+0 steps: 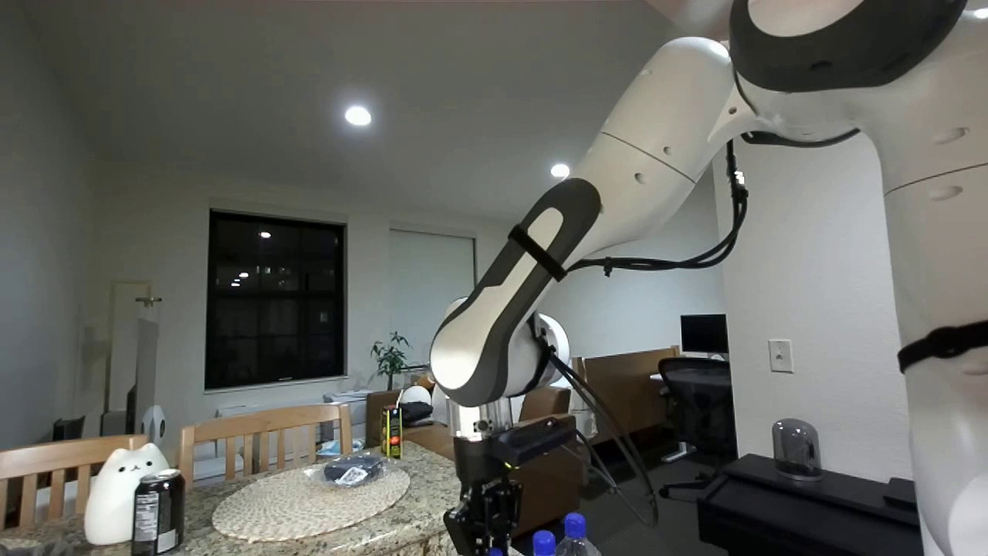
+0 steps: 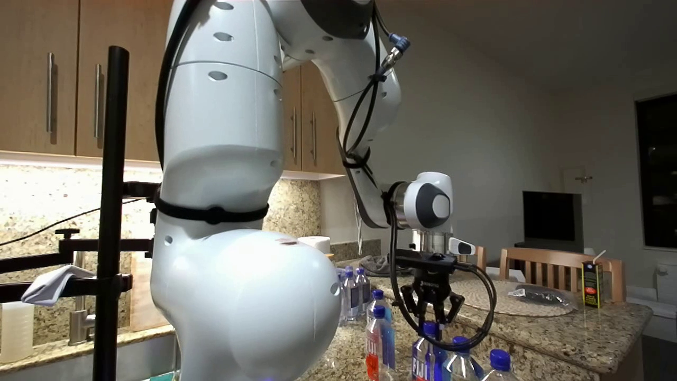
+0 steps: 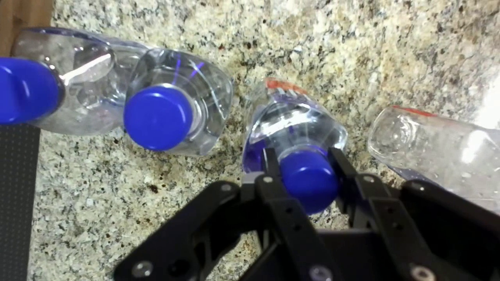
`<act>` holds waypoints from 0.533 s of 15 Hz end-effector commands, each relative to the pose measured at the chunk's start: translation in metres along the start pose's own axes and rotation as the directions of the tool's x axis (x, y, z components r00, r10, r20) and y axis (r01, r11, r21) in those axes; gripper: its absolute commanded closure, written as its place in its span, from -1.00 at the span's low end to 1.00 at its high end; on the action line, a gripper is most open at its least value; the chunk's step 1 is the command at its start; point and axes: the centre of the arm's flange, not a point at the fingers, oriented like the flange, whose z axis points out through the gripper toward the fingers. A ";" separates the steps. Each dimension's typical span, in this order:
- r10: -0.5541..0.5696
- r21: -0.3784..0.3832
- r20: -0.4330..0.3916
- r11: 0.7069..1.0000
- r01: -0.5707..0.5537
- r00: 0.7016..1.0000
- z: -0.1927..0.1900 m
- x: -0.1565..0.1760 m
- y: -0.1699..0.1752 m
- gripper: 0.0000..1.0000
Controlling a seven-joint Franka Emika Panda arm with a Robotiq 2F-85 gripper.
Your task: Arrange the bottles on the counter in a straight line
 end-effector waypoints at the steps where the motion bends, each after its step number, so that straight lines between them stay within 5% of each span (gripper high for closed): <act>1: -0.051 0.021 -0.017 0.998 0.051 0.999 -0.003 -0.013 0.009 0.70; 8: -0.111 0.004 -0.009 0.994 0.111 0.994 -0.006 -0.013 0.008 0.70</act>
